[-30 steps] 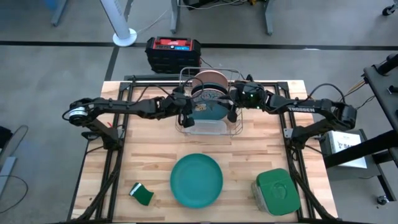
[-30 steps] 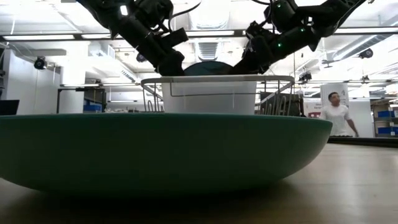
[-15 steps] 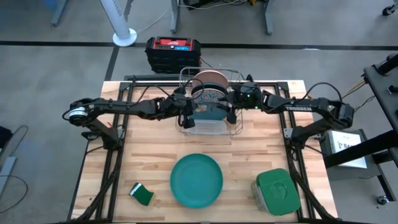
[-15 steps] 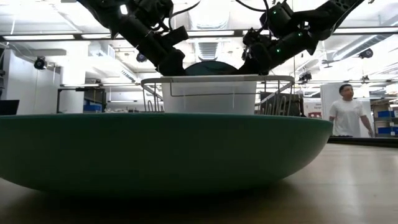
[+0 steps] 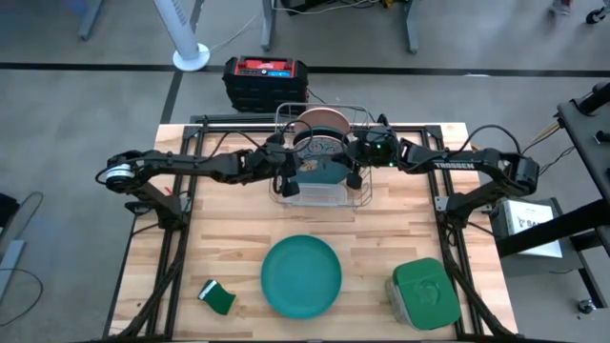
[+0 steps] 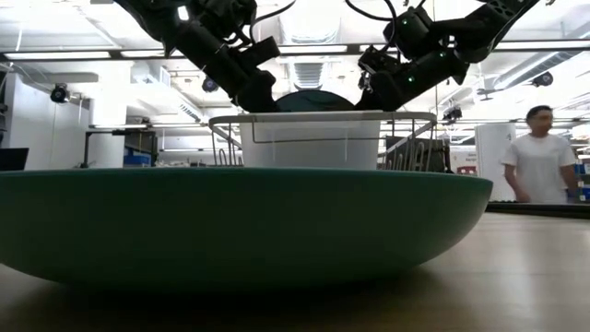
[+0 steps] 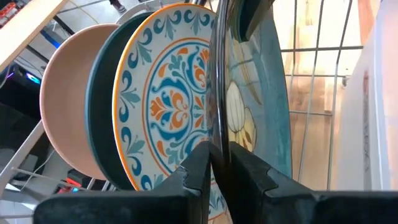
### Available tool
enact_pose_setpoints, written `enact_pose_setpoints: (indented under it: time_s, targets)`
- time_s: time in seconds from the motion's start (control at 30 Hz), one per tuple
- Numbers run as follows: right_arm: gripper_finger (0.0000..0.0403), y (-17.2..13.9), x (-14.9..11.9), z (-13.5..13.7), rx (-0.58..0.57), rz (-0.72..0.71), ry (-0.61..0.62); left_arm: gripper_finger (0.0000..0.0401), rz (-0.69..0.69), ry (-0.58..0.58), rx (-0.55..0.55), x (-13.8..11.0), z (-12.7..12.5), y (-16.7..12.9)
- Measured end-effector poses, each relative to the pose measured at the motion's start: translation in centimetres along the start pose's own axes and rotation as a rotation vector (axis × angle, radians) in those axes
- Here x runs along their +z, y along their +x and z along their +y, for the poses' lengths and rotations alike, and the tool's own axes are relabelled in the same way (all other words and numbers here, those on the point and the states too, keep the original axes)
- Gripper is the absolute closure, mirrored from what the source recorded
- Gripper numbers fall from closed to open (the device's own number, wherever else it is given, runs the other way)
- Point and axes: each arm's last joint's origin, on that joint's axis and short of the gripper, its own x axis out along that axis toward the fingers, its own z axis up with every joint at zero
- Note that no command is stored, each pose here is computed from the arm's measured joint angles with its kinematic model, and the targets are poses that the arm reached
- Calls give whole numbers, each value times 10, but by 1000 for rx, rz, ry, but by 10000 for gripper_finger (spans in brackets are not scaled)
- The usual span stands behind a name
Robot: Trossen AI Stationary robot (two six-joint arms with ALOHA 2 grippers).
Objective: Sort dishes
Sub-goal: Put the blue plate in the dishwasher rack
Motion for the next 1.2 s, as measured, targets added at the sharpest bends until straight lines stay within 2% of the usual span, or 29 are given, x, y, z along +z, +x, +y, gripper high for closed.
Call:
enact_pose_setpoints:
  time_s: [0.17, 0.4, 0.53, 0.8, 0.9, 1.0, 1.2]
  targets:
    - [396, -2, 4, -1, -15, 3, 22, 329, 0, 10, 6, 0, 0, 0]
    - [398, -11, 16, -4, -35, 12, 65, 256, 53, 25, 78, -1, 6, -10]
    - [398, -15, 25, -6, -32, 20, 115, 222, 70, 48, 77, 0, 9, -21]
    - [400, -26, 56, -11, -64, 63, 264, 200, 113, 117, 52, -2, 23, -64]
    - [400, -35, 78, -12, -109, 40, 286, 200, 97, 125, 54, -1, 29, -82]
    - [400, -50, 102, -11, -215, 36, 316, 200, 63, 124, 89, 1, 36, -96]
    - [400, -78, 139, -6, -422, 68, 355, 200, 77, 167, 287, 3, 49, -115]
